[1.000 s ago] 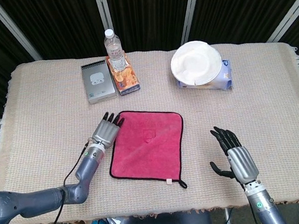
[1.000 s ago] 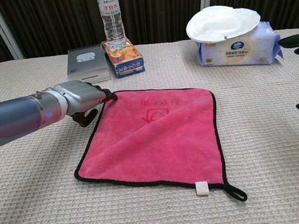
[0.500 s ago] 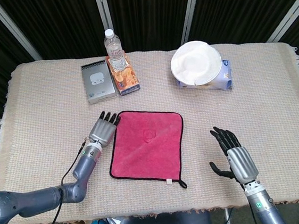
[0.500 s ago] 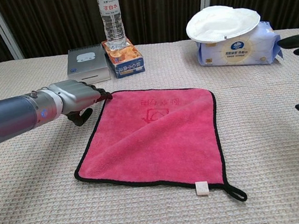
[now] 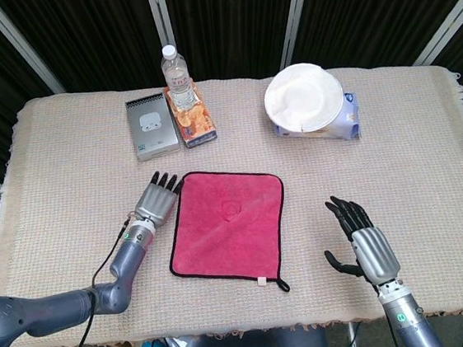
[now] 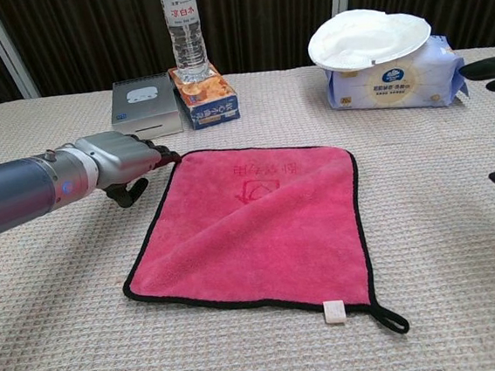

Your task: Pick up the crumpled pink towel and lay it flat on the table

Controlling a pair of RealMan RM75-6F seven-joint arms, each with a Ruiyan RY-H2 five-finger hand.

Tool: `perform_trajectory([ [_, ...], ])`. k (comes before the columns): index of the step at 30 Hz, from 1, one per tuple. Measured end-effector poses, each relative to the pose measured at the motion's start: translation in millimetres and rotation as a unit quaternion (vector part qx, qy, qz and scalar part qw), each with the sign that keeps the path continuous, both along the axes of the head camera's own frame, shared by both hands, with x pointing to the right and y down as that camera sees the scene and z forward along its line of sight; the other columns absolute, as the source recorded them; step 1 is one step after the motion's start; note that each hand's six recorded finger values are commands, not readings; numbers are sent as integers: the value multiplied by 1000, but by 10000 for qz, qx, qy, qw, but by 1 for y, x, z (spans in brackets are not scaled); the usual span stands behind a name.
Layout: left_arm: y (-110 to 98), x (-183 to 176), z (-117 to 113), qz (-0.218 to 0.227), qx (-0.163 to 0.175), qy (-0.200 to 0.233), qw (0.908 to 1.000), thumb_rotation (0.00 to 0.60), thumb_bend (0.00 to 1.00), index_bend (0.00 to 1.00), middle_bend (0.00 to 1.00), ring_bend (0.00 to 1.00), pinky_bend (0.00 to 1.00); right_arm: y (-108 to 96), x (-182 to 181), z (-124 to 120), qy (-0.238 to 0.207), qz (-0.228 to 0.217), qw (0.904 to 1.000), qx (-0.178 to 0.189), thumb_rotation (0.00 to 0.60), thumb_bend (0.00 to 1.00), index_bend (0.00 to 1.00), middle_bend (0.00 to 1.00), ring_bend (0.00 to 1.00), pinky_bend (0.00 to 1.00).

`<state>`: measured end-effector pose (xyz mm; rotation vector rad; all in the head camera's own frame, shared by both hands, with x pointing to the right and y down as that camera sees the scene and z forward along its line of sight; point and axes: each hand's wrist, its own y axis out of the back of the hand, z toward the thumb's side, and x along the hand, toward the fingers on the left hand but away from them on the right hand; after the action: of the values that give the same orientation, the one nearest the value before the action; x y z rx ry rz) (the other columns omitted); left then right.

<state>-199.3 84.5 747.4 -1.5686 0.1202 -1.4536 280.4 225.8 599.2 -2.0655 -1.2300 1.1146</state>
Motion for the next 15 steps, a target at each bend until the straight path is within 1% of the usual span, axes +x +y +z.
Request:
perform_trajectory([
  [11,-3,-5,0,-41,23,-50,10000,600,809,0,0,0,0,0,-1,-1,-16,-8,10000,8,600,354,0,0,0,0],
  [14,-5,-4,-3,-156,23,73,9998,600,752,0,0,0,0,1,-1,0,-25,-19,10000,-15,600,354,0,0,0,0],
  [15,-6,-4,-6,-213,32,144,9997,600,714,0,0,0,0,1,-1,0,-18,-29,10000,-15,600,353,0,0,0,0],
])
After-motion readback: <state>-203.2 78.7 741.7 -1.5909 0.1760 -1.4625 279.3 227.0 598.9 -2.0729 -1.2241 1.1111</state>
